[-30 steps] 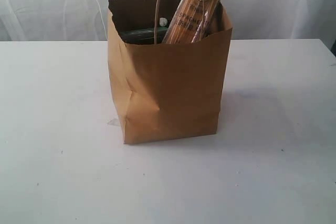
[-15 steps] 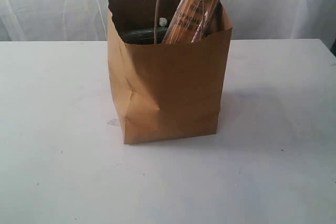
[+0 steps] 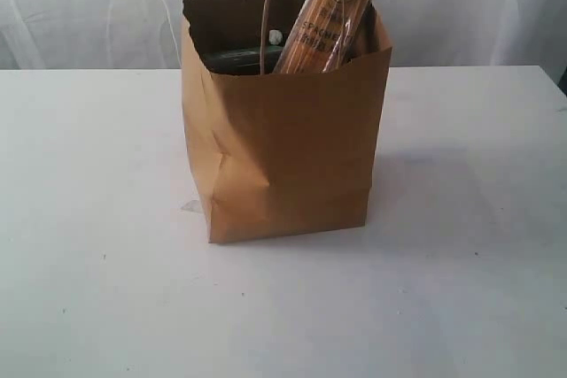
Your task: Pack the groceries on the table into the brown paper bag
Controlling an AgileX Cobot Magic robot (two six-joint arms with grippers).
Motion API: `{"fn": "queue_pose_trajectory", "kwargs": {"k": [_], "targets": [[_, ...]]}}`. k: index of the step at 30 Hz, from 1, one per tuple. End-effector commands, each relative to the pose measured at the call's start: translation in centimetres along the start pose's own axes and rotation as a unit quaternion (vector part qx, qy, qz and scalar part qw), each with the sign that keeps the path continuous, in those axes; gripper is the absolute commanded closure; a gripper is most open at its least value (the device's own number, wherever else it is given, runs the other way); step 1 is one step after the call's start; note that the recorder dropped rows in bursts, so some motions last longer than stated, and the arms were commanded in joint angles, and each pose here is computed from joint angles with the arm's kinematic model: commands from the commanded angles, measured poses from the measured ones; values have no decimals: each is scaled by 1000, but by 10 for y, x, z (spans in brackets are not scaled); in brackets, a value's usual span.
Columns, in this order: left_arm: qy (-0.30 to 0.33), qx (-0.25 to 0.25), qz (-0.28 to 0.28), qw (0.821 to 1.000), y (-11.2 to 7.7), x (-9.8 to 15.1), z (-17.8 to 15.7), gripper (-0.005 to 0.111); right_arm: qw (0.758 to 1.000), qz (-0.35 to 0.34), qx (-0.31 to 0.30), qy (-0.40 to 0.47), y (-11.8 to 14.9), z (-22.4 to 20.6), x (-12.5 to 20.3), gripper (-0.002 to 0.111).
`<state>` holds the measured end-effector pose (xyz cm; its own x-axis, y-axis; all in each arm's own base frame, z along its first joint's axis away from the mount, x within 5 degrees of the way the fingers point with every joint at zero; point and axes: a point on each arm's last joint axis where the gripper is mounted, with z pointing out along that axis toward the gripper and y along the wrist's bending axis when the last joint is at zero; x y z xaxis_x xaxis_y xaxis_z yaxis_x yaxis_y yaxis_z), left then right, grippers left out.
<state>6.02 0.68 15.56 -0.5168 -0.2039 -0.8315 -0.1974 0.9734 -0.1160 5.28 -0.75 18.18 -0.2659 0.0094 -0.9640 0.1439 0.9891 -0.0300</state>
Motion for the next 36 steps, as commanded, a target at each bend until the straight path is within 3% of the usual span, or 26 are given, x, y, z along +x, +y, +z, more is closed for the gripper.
{"fn": "queue_pose_trajectory", "kwargs": {"k": [1, 12, 15, 17, 23, 34, 36], "targets": [[5, 18, 10, 1000, -2, 2, 0, 107, 1000, -3, 3, -2, 0, 0, 0, 108], [4, 18, 10, 1000, -2, 2, 0, 107, 1000, 4, 3, -2, 0, 0, 0, 108], [-34, 11, 4, 999, -1, -1, -4, 107, 1000, 4, 3, -2, 0, 0, 0, 108], [-96, -1, -4, 995, 0, -4, -12, 107, 1000, 4, 3, -2, 0, 0, 0, 108], [-145, 1, -2, 989, 0, -11, -15, 107, 1000, 4, 3, -4, 0, 0, 0, 108], [-144, 1, -2, 990, 0, -11, -15, 107, 1000, 4, 3, -4, 0, 0, 0, 108], [-74, -1, -1, 997, 1, 2, -12, 107, 1000, 4, 3, -4, 0, 0, 0, 108]]}}
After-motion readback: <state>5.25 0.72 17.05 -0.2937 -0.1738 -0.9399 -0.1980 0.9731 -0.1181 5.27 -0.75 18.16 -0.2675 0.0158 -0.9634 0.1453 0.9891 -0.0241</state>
